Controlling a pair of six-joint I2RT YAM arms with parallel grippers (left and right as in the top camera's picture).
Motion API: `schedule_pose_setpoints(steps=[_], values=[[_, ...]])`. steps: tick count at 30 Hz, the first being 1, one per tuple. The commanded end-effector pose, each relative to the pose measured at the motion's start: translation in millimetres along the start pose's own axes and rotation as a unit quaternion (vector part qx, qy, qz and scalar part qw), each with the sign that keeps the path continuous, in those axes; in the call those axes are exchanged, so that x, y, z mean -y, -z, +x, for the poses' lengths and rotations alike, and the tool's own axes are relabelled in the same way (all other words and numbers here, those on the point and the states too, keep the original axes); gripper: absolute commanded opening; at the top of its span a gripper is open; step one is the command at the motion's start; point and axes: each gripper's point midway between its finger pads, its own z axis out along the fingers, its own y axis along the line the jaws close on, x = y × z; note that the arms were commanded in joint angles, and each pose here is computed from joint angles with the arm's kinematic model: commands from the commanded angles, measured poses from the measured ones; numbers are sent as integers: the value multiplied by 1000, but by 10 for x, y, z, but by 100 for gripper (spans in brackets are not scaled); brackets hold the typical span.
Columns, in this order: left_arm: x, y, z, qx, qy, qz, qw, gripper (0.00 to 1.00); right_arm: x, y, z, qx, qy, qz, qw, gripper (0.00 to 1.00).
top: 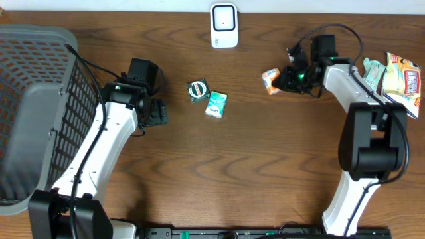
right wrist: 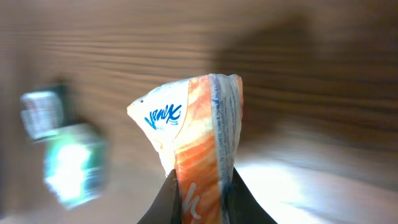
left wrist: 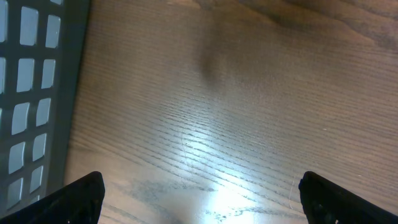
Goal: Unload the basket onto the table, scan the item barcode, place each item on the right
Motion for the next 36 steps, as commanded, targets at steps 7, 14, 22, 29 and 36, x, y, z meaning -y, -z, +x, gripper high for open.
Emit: schedule_pose_setpoints(steps=[7, 14, 22, 29, 36], values=[[-36, 42, -21, 7, 6, -3, 1000, 98, -1466, 918, 4, 5, 66, -380, 922, 7], [-36, 42, -21, 7, 6, -3, 1000, 98, -1671, 1115, 82, -5, 84, -456, 886, 2], [-36, 42, -21, 7, 7, -3, 1000, 98, -1691, 1104, 93, -40, 22, -455, 889, 1], [-36, 42, -21, 7, 6, -3, 1000, 98, -1692, 1104, 93, -66, -30, -452, 889, 1], [-36, 42, -21, 7, 6, -3, 1000, 98, -1706, 1099, 94, -66, -26, -452, 889, 1]])
